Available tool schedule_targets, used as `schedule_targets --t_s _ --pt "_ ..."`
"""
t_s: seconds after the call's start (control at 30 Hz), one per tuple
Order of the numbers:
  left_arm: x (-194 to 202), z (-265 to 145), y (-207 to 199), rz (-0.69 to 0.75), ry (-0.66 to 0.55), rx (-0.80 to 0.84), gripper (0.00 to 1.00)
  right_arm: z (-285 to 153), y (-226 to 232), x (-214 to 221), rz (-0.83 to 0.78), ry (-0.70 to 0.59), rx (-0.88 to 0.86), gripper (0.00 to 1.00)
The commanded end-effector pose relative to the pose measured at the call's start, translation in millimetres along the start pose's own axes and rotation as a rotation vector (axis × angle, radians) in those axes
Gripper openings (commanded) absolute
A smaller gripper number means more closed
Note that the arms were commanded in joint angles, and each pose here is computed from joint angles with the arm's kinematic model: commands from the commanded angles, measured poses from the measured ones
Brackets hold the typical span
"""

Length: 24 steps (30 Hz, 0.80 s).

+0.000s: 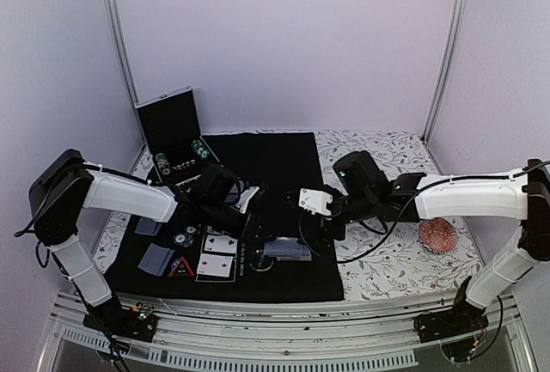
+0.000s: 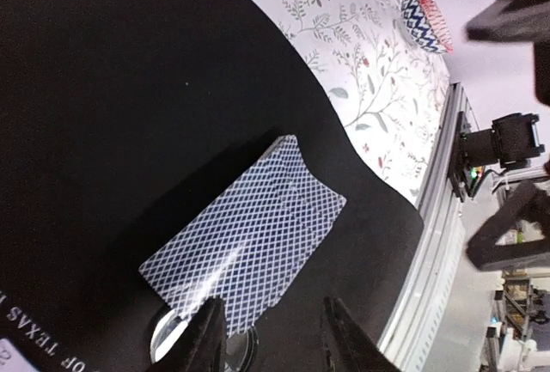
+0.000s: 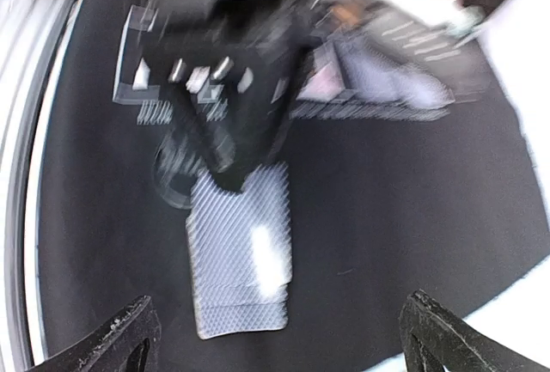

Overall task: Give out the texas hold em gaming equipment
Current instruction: Place the poker card in the dealer area, then adjust the poker card in the dealer area.

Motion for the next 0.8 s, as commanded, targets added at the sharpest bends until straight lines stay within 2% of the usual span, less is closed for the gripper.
schedule_targets --t_s 0.0,0.1,0.23,0.33,0.57,0.77 --pt "-2.7 -20.3 19.0 0.016 0.001 -0.221 0.38 -36.7 -35.9 1.1 0.349 -0.077 0.346 0.99" --pt "0.2 -21.6 27.7 0.023 0.024 -0.34 0.37 -36.2 -40.5 14.7 0.649 0.036 0.42 0.99" --pt "-0.2 -18.6 36.8 0.038 0.046 -0.464 0.35 -21.0 -31.4 40.2 0.868 0.194 0.48 0.99" --pt "-2.3 -8.4 40.1 0.069 0.087 -0.524 0.33 -11.4 -23.9 51.9 0.925 0.228 0.472 0.99" --pt "-1.9 20.4 31.5 0.147 0.161 -0.526 0.32 -7.0 -17.4 54.9 0.931 0.249 0.456 0.99" --pt "-0.5 37.4 11.2 0.191 0.184 -0.418 0.3 -17.0 -16.9 52.3 0.931 0.218 0.47 0.99"
Point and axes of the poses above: each gripper's point midway between its finger pads, its own z axis out along the fingers, its own y axis along the line the jaws close on, x = y × z, the point moved 10 cm from there along -z, back along the fingers, and after that the axes turned 3 degrees about -z, right-handed, at the moved point
